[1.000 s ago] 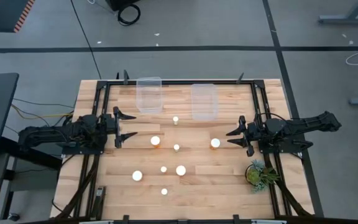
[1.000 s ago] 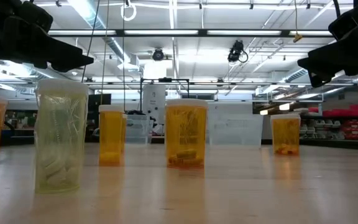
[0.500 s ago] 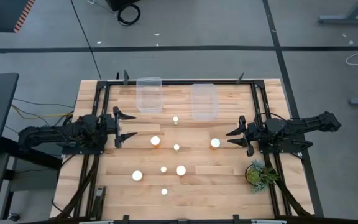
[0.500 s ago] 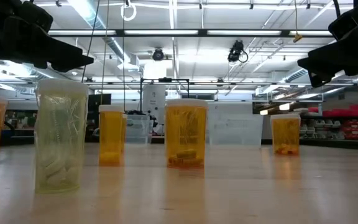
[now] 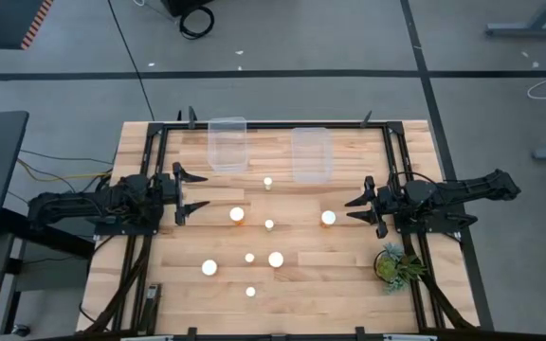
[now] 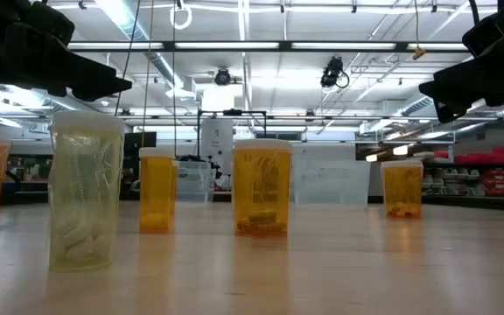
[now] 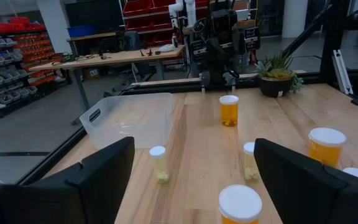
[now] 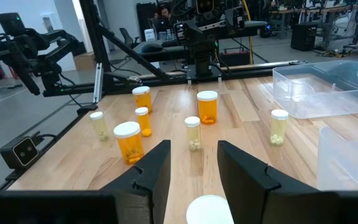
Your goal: Pick and place medicine bottles into bin by pill shape (circle, oval)
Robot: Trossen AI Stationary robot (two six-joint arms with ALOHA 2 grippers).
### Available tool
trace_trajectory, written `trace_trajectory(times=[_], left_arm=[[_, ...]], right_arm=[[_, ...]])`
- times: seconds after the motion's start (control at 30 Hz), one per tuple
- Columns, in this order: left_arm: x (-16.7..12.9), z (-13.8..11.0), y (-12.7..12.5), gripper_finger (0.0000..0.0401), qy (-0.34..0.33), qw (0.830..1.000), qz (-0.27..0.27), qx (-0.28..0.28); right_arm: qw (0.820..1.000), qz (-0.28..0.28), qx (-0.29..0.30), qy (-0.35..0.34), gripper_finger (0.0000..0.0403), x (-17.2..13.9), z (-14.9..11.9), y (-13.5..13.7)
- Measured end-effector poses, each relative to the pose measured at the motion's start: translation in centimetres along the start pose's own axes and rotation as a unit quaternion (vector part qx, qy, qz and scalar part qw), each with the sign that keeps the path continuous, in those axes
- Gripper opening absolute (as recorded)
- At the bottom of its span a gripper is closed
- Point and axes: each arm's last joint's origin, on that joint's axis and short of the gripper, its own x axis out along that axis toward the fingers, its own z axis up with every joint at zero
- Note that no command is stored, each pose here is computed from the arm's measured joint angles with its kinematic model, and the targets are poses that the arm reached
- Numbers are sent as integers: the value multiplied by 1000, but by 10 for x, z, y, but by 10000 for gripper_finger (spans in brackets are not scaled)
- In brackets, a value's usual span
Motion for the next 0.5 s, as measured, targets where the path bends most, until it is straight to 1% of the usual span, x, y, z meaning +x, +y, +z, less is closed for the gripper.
trace_trajectory(times=[0.37,0.5], left_arm=[[0,0,0,341,0,1000,0,0],[0,0,0,341,0,1000,0,0]], right_arm=[[1000,0,1,-5,138,0,1,0],[999,1,35,-6,138,0,1,0]])
